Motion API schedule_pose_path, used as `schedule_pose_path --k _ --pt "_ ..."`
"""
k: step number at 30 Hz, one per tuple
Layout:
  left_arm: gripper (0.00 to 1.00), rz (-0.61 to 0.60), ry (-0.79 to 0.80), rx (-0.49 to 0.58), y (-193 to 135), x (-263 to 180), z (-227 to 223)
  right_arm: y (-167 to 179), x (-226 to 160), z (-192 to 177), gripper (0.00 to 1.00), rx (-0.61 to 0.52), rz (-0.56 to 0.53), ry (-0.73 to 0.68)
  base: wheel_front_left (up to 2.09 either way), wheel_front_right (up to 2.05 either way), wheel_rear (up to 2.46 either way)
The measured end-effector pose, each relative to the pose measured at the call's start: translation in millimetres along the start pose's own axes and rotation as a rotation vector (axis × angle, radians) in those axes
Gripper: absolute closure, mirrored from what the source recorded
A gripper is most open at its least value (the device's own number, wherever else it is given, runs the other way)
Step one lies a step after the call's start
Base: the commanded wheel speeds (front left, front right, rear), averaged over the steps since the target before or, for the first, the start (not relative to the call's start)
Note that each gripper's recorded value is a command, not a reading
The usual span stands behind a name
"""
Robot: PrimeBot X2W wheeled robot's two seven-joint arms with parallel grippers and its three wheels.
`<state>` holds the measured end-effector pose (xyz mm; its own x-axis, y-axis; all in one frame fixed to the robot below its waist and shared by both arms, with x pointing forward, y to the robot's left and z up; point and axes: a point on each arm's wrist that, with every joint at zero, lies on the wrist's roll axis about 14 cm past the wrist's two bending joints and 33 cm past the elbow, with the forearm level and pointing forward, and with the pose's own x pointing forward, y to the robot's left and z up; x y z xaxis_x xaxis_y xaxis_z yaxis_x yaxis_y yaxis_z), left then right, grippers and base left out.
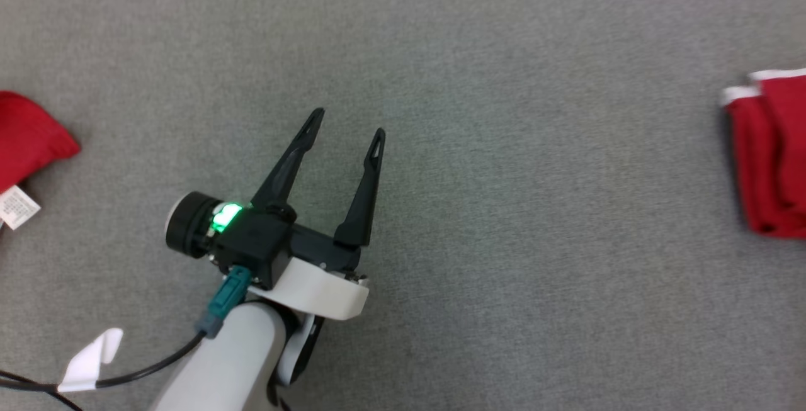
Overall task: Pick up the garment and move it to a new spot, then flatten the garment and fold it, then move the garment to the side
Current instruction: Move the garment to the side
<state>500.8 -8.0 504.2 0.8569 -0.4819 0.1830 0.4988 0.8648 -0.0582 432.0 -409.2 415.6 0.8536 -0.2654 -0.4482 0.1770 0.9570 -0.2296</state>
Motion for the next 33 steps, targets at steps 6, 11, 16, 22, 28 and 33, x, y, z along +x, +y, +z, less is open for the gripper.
schedule_pose_path --k 6,11,16,22,28,33 --pt "0.0 -0.016 0.01 -0.012 3.1 9.7 -17.1 -45.6 20.7 -7.0 1.0 -0.03 -0.138 0.031 0.0 0.0 0.0" --pt "0.0 -0.022 0.024 -0.011 2.5 10.1 -24.2 -46.2 24.1 -15.4 0.0 -0.01 -0.169 0.031 0.0 0.0 0.0" --pt "0.0 -0.022 0.02 -0.011 -1.2 6.9 -16.6 -56.0 11.4 -6.6 0.0 -0.008 -0.202 -0.024 0.0 0.0 0.0" --pt "0.0 0.047 0.05 -0.008 7.8 -15.0 -12.3 -18.3 -7.4 16.5 0.0 0.072 -0.138 -0.17 0.0 0.0 0.0" --pt "0.0 0.109 0.055 -0.009 12.6 -39.4 3.6 38.2 -46.6 20.3 0.0 0.161 -0.041 -0.282 0.0 0.0 0.0" --pt "0.0 0.168 0.055 0.003 21.0 -60.5 16.5 85.2 -75.9 35.1 0.0 0.252 0.048 -0.364 0.0 0.0 0.0"
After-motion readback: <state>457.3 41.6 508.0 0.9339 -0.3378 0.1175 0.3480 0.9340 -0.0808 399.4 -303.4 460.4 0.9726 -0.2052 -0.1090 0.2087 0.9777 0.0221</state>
